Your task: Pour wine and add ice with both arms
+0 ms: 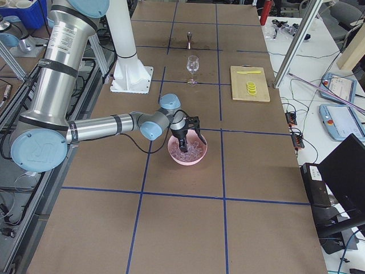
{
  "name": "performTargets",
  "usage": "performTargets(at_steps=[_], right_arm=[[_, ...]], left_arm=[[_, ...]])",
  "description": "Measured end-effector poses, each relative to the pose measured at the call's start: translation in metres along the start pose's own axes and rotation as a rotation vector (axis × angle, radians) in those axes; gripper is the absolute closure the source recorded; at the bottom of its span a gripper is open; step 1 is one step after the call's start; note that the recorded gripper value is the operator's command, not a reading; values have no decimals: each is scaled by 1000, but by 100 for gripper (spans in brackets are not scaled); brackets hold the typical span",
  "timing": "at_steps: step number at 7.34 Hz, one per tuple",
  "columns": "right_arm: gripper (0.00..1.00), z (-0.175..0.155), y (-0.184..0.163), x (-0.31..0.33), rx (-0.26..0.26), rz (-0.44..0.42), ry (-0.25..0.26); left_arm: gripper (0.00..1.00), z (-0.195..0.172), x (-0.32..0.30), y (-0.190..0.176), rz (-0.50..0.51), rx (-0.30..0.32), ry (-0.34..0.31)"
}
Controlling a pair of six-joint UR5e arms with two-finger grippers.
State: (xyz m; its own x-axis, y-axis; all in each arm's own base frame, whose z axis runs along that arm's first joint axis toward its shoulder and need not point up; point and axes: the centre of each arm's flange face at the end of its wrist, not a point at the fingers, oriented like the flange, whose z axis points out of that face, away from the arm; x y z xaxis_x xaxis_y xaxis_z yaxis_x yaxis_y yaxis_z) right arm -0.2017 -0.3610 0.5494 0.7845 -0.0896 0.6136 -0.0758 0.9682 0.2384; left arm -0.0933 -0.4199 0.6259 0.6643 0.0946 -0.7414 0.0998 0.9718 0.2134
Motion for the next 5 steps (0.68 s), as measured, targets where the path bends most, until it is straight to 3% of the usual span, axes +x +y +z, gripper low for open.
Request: performTargets(at_steps=[3,5], right_arm=[[95,1,-3,-3,14,-7,5],[100,-2,-7,-6,23,-11,1]], left_arm=[[0,0,-1,1,0,-1,0],[0,1,-1,1,0,-2,0]])
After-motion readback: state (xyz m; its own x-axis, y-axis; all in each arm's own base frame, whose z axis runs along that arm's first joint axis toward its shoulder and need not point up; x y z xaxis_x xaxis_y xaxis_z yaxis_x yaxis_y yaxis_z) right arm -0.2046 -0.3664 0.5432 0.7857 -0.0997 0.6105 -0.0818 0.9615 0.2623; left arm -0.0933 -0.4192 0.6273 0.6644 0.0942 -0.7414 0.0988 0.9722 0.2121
